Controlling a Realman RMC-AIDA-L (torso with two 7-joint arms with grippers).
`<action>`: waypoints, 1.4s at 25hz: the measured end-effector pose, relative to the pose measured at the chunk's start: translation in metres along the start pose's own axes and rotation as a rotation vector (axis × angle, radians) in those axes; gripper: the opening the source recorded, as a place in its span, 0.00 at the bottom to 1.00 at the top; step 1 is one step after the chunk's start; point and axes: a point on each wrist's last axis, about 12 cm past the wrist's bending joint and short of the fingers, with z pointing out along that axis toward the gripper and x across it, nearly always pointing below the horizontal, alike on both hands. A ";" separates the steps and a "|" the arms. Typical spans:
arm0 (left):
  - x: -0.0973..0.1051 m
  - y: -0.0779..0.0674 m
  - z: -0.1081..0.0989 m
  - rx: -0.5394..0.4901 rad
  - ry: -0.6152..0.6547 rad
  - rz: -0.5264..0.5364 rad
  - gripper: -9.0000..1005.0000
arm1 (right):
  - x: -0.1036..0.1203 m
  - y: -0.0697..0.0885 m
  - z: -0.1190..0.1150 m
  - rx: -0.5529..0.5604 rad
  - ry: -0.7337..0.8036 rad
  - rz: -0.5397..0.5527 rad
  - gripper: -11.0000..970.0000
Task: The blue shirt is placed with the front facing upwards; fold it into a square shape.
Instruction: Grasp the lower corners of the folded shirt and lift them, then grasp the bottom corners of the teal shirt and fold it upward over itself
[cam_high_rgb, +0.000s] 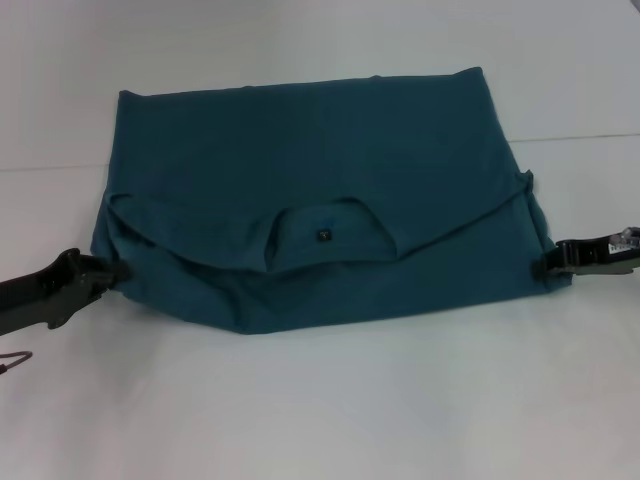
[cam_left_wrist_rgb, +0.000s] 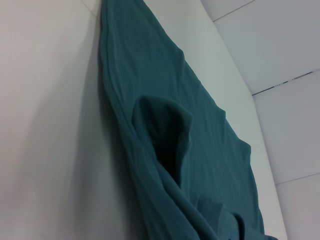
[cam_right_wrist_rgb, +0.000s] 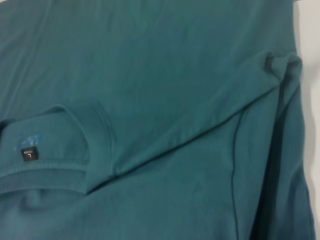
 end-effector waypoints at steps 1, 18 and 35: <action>0.000 0.000 0.000 0.000 0.000 0.000 0.03 | 0.000 0.000 -0.001 -0.002 0.002 0.001 0.29; 0.007 -0.004 -0.032 0.007 0.209 0.105 0.03 | 0.014 -0.016 -0.066 -0.099 0.149 0.005 0.05; 0.067 0.007 -0.086 0.101 0.558 0.128 0.03 | 0.072 0.001 -0.081 -0.349 0.458 -0.088 0.06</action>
